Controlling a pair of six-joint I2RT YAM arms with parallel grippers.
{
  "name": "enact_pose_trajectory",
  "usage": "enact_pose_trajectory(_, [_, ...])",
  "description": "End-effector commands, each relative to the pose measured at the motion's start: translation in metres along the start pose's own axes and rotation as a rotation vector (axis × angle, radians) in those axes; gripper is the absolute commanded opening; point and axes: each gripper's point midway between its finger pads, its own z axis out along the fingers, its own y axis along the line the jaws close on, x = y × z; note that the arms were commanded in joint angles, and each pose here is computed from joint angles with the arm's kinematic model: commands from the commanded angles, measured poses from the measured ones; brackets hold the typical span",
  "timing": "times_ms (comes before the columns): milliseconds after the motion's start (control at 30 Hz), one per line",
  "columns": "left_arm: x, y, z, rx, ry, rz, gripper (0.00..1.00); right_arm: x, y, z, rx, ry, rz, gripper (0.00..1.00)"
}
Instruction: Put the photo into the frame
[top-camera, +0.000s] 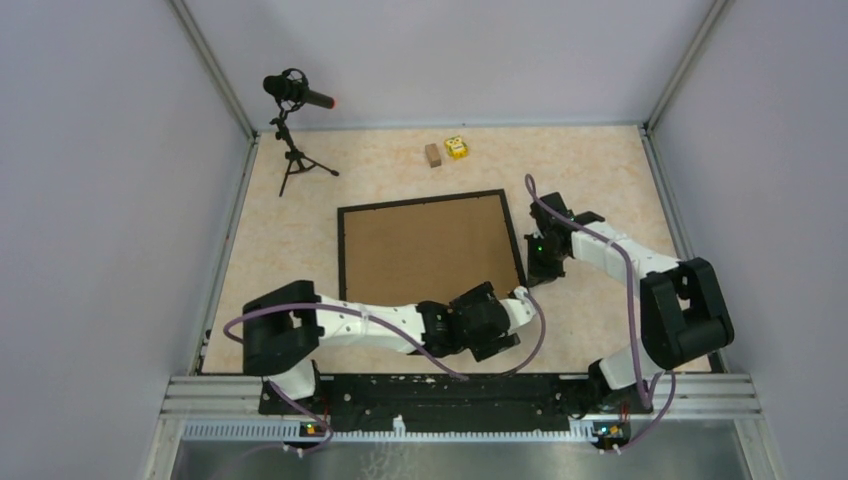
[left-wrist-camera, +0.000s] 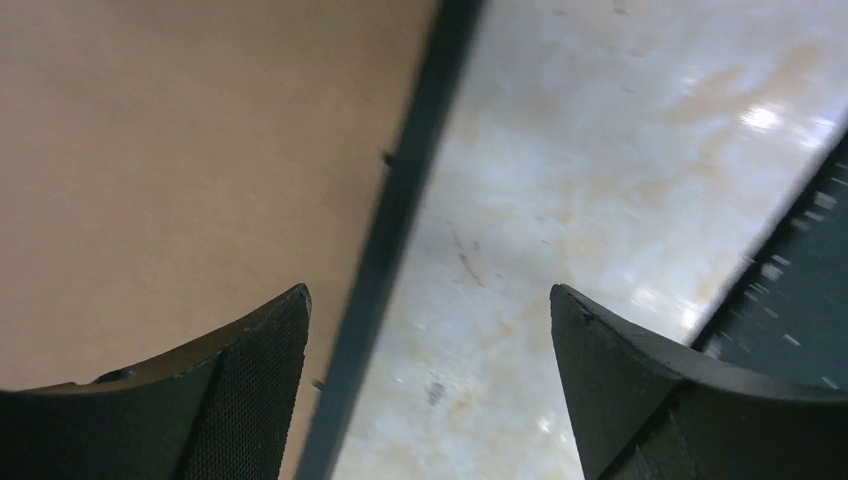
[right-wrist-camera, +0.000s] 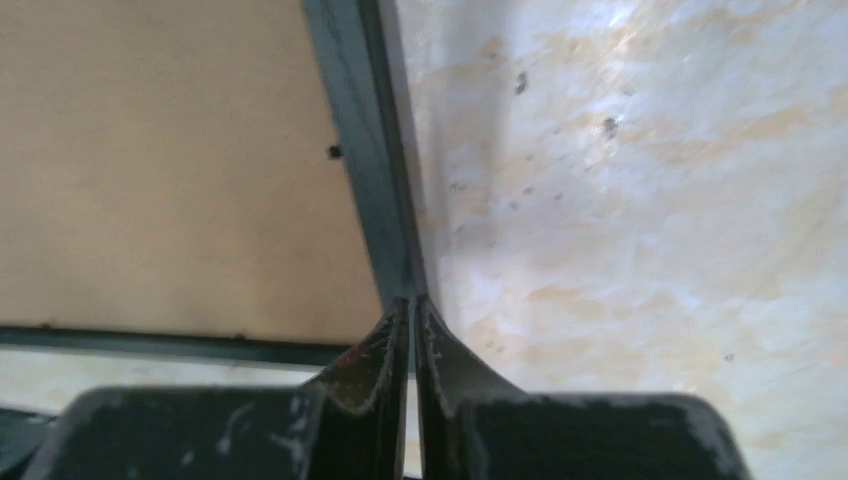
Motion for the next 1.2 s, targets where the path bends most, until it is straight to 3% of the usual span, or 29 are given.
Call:
enact_pose_trajectory(0, [-0.009,0.036,0.008,-0.282,0.025,0.057,0.92,-0.025,0.028,-0.04,-0.113,-0.088,0.032,0.0])
enact_pose_trajectory(167, [-0.001,0.052,0.017,-0.449,0.091,0.191,0.92,-0.028,0.028,-0.057,-0.11,-0.115,0.04,0.0])
enact_pose_trajectory(233, [0.001,0.047,0.022,-0.428,0.092,0.231,0.91,-0.028,0.028,-0.056,-0.111,-0.109,0.037,0.0])
enact_pose_trajectory(300, [0.003,0.04,0.018,-0.382,0.078,0.179,0.91,-0.024,0.028,-0.049,-0.116,-0.081,0.024,0.01])
enact_pose_trajectory(367, [0.004,0.023,0.009,-0.245,0.032,0.125,0.92,-0.017,0.03,-0.038,-0.127,-0.033,-0.004,0.33])
enact_pose_trajectory(400, [0.003,0.014,0.003,-0.172,0.002,0.104,0.92,-0.013,0.031,-0.032,-0.142,-0.005,-0.018,0.42])
enact_pose_trajectory(467, [0.006,0.006,-0.01,-0.079,-0.028,0.055,0.92,-0.007,0.032,-0.023,-0.149,0.056,-0.054,0.54])
enact_pose_trajectory(567, [0.007,-0.007,-0.027,0.087,-0.06,-0.038,0.93,-0.008,0.034,-0.012,-0.169,0.14,-0.093,0.59])
enact_pose_trajectory(667, [0.005,-0.011,-0.043,0.169,-0.111,-0.078,0.93,-0.011,0.036,0.0,-0.197,0.19,-0.101,0.56])
enact_pose_trajectory(767, [0.004,-0.01,-0.052,0.191,-0.148,-0.084,0.93,-0.01,0.036,0.014,-0.219,0.248,-0.1,0.35])
enact_pose_trajectory(1067, [0.009,-0.013,-0.042,0.207,-0.109,-0.027,0.98,-0.004,0.016,0.036,-0.125,0.309,-0.124,0.31])
enact_pose_trajectory(1167, [0.008,-0.009,-0.029,0.168,-0.083,-0.001,0.99,-0.003,0.012,0.037,-0.101,0.322,-0.116,0.05])
